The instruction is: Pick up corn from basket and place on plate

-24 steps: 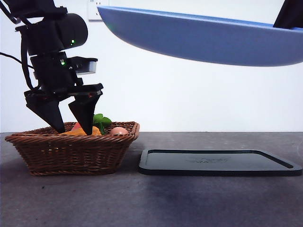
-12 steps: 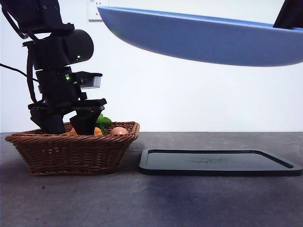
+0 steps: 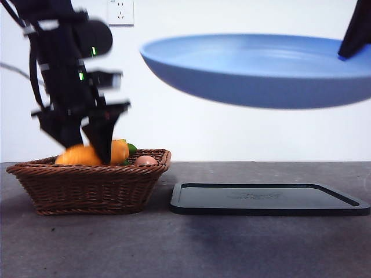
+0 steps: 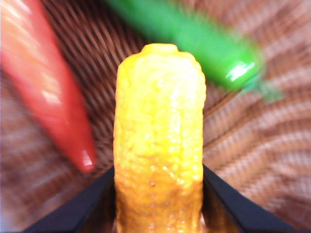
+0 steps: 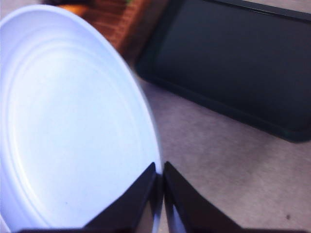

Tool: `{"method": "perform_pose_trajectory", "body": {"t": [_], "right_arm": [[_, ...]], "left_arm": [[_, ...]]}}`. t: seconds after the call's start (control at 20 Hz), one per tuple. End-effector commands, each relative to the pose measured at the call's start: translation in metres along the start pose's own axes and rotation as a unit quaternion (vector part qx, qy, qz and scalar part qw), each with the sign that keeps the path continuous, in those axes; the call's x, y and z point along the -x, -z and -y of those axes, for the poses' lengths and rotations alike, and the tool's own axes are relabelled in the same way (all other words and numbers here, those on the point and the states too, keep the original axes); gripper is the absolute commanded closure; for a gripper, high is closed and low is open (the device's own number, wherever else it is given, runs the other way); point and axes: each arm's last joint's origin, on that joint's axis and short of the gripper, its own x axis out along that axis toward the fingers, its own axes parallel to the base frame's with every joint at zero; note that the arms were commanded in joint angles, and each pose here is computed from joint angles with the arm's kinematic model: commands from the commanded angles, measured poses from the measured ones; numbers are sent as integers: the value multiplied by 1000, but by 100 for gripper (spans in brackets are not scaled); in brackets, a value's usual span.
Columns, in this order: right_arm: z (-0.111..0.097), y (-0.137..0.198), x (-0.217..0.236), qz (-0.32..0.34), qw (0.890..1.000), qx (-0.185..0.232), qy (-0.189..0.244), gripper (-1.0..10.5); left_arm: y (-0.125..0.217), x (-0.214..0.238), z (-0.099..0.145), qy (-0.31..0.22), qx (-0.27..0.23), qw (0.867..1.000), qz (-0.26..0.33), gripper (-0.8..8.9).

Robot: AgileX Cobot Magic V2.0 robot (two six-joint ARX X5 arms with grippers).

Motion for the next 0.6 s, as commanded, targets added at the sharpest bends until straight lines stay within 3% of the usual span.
{"method": "perform_pose_trajectory", "body": {"t": [0.05, 0.3, 0.45, 0.6], "right_arm": [[4, -9, -11, -10, 1000, -15, 18, 945], [22, -28, -60, -50, 998, -39, 18, 945], [33, -35, -83, -61, 996, -65, -12, 945], [38, -39, -93, -57, 995, -78, -24, 945]], "left_arm": [[-8, 39, 4, 17, 11, 998, 54, 662], [1, 117, 28, 120, -12, 982, 148, 662], [3, 117, 56, 187, -47, 972, 137, 662], [5, 101, 88, 214, -88, 967, 106, 662]]}}
